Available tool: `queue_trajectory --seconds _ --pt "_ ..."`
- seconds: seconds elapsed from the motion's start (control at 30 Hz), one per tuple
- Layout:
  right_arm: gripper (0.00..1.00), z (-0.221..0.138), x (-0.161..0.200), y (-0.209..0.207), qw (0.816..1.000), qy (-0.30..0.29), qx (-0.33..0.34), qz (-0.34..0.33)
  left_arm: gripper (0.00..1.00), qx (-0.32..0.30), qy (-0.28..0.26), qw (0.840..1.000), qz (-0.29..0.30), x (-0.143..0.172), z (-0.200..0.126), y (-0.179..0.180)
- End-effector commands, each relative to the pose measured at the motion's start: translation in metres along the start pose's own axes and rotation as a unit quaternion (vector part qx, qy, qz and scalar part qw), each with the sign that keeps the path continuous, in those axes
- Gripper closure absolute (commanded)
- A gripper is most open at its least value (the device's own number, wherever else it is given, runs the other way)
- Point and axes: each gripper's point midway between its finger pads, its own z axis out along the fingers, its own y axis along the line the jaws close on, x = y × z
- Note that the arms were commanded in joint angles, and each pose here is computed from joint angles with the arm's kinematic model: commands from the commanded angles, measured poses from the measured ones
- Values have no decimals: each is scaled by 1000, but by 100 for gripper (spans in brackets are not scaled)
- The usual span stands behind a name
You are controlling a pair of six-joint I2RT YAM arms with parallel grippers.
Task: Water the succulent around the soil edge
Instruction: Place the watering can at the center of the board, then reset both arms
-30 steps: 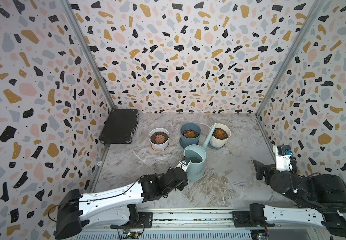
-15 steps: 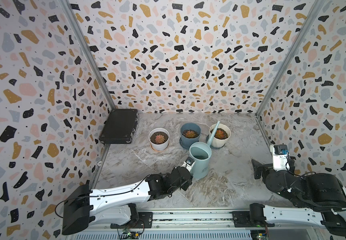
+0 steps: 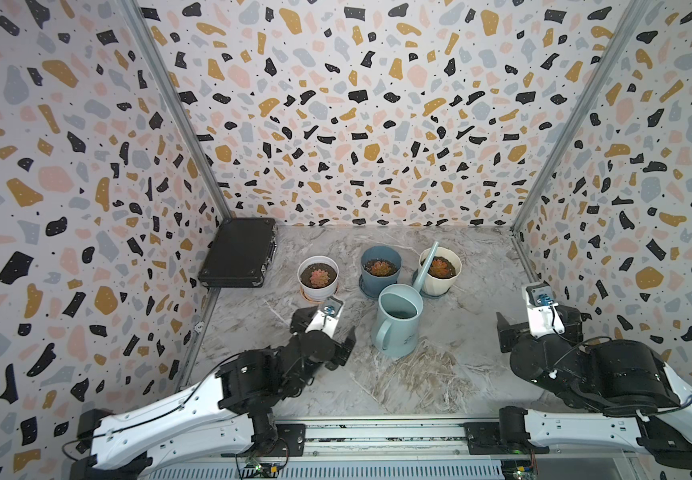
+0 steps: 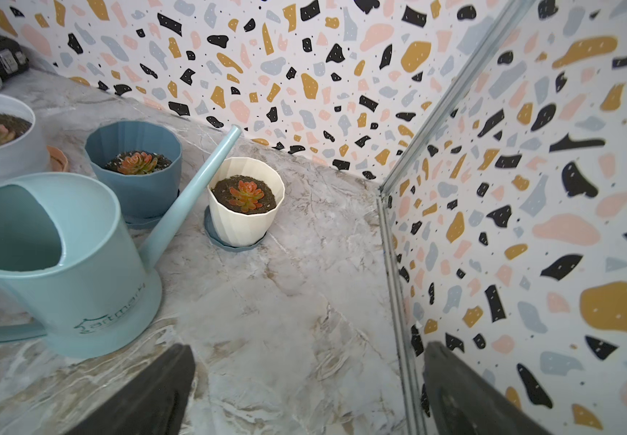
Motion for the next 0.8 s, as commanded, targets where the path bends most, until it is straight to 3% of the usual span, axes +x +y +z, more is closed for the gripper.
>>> queue_trajectory --seconds 0.0,0.03,0.17,0.23,0.33,0.53,0.63,0.77 --pt "1 9 -20 13 995 -27 37 -87 1 -157 34 987 27 23 -3 82" --pt "1 17 -20 20 993 -15 34 -108 1 -159 40 987 3 29 2 94" --pt "1 58 -20 35 997 22 5 -74 1 -169 78 982 -41 42 26 131" --pt "1 93 -14 33 998 52 -6 -36 0 -171 75 980 -66 42 42 150" --pt "1 148 0 18 996 80 -3 29 1 -203 47 976 -56 39 64 169" --pt "1 221 36 -6 997 44 38 51 1 -228 36 966 -112 78 99 192" --pt "1 240 44 -7 998 10 31 57 1 -237 40 965 -109 97 106 196" --pt "1 257 80 -12 996 25 36 73 1 -253 43 959 -123 118 110 203"
